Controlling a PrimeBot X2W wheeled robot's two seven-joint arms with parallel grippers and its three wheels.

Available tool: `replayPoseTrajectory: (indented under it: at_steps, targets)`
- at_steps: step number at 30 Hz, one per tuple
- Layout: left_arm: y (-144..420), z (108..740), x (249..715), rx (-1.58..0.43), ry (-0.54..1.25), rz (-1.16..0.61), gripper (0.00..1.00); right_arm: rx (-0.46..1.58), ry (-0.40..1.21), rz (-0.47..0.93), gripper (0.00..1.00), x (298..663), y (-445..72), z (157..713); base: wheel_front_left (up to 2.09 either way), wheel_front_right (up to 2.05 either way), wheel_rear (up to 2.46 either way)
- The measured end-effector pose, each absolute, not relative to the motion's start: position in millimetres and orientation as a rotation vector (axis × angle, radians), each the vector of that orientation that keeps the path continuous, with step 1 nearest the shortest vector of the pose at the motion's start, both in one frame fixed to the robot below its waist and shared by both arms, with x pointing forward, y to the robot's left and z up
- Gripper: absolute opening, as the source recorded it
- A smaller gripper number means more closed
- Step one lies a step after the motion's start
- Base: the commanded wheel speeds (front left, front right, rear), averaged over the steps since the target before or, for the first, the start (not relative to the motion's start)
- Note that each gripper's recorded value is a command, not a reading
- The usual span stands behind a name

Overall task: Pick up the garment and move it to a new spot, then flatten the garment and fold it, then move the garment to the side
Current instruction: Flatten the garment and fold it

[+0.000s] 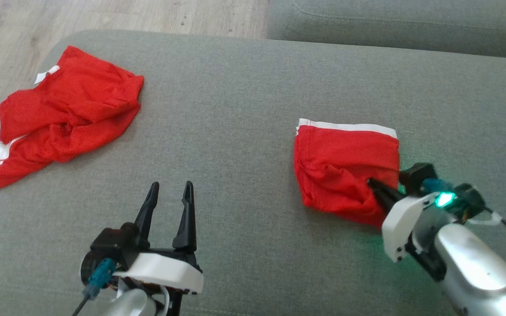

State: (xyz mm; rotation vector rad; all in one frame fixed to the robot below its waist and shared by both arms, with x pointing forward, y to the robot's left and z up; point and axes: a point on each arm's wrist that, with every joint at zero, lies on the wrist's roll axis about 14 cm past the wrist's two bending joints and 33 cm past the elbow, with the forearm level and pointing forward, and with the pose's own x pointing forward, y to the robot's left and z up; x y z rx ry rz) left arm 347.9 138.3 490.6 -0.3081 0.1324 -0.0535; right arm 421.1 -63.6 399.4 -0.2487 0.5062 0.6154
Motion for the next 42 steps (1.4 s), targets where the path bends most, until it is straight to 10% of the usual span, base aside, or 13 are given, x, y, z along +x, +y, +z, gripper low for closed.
replayPoseTrajectory:
  at_steps: [31, 35, 36, 42]
  targets:
    - [128.6, 498.6, 348.0, -0.299, 0.111, -0.089, 1.00, -0.202, 0.375, 0.944, 0.00, 363.1, 30.6, 417.8, 0.00, 0.00, 0.00]
    - [123.2, 506.6, 347.3, -0.298, 0.087, -0.111, 1.00, -0.131, 0.261, 0.841, 0.57, 386.4, 15.3, 449.8, 0.00, 0.00, 0.00]
    - [122.1, 509.1, 347.1, -0.297, 0.079, -0.116, 1.00, -0.114, 0.230, 0.810, 1.00, 392.4, 9.9, 458.7, 0.00, 0.00, 0.00]
    - [118.8, 505.4, 338.3, -0.290, 0.083, -0.127, 1.00, 0.016, 0.126, 0.576, 1.00, 409.0, -39.8, 484.6, 0.00, 0.00, 0.00]
